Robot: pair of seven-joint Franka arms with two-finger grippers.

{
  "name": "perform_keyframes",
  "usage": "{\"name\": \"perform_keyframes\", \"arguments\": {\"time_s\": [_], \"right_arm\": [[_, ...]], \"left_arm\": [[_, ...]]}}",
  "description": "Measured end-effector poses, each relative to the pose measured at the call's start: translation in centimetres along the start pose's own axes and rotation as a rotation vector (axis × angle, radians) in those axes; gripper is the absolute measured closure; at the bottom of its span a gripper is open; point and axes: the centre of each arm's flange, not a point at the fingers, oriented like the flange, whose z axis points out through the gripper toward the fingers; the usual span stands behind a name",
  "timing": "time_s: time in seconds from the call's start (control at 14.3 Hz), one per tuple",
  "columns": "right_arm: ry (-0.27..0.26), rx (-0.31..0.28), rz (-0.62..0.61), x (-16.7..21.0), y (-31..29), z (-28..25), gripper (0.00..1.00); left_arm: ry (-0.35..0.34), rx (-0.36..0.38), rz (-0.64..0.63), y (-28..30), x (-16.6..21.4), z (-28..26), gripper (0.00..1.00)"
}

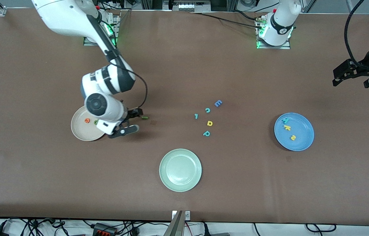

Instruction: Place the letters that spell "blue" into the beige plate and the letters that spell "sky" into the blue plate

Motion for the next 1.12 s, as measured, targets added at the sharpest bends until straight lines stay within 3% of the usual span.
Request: {"name": "perform_keyframes", "arguments": {"time_s": [0.35,0.63,0.98,1.12], "right_arm": [[0.026,-0.036,-0.392,-0.1,-3.9,1.3,0.00],[0.095,-0.089,-0.662,-0.7,-2.7,4.5,0.00],[0.082,-0.098,-0.807,-2.2,-1.5,7.3,0.02],[0.086,-0.102,-0.858,-2.3,-2.2,7.3,0.11]], "left_arm": [[0.000,0.000,-0.012,-0.6,0.0,0.0,0.00],[-0.001,0.002,-0.035,-1.8,-0.1,0.1,0.00],[0.001,0.002,-0.036,-1.9,0.0,0.1,0.00],[0.001,0.002,-0.036,-1.9,0.0,0.2,0.00]]}}
